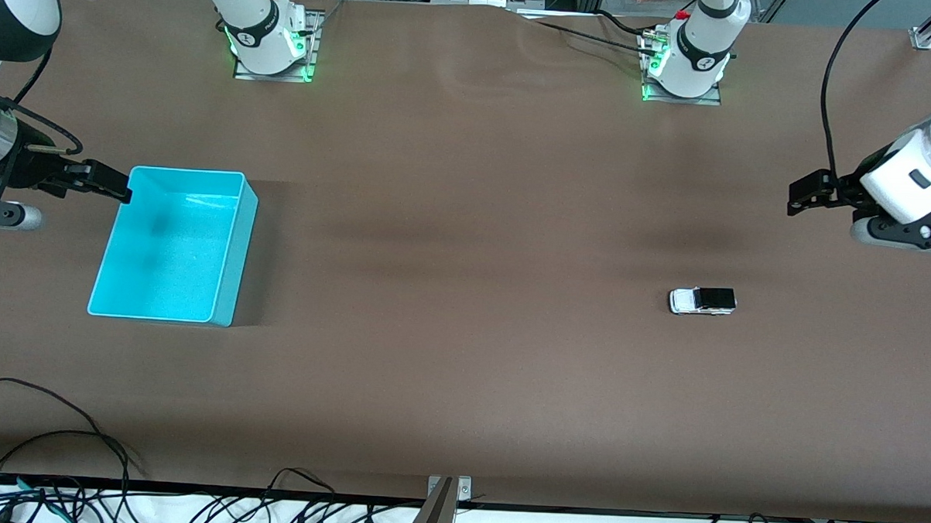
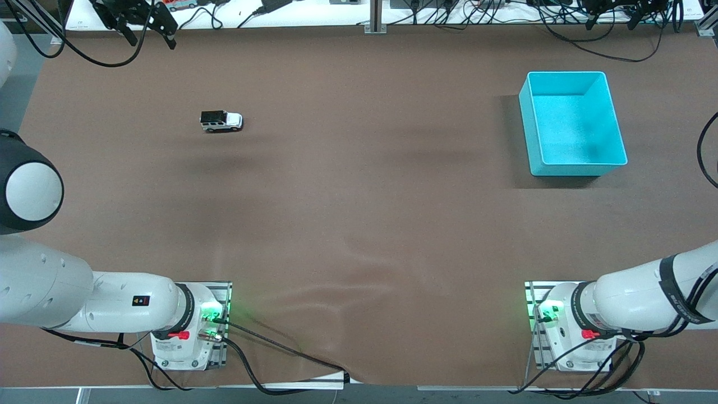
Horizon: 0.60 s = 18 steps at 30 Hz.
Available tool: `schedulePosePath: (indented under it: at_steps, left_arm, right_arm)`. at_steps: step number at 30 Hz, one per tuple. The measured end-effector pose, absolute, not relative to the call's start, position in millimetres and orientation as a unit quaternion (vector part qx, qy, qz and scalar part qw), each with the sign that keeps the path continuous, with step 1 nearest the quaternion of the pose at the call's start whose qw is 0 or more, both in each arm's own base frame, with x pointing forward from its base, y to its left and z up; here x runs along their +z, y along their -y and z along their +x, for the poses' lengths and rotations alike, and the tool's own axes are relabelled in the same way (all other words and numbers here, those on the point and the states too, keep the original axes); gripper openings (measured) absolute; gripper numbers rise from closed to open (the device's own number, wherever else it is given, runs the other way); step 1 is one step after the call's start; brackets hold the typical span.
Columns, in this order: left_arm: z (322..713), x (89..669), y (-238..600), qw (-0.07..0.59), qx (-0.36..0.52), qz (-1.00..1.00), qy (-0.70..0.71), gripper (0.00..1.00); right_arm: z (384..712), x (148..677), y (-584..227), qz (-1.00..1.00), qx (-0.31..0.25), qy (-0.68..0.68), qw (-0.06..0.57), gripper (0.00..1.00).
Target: Wind and store white jeep toy
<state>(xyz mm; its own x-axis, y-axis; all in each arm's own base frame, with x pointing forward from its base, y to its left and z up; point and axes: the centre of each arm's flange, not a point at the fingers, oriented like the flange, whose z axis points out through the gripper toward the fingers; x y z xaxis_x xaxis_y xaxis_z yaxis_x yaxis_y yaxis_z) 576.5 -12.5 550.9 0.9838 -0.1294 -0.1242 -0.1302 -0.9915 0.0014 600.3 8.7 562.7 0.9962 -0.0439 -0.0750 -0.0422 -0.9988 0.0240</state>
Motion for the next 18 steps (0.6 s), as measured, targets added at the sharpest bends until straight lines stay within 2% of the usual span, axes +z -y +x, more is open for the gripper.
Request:
schedulePosePath:
  at_steps: [18]
  left_arm:
    - [605, 439, 7, -0.020, 0.156, -0.973, -0.172, 1.00]
  right_arm:
    - [600, 563, -9, 0.999, -0.038, 0.022, 0.011, 1.00]
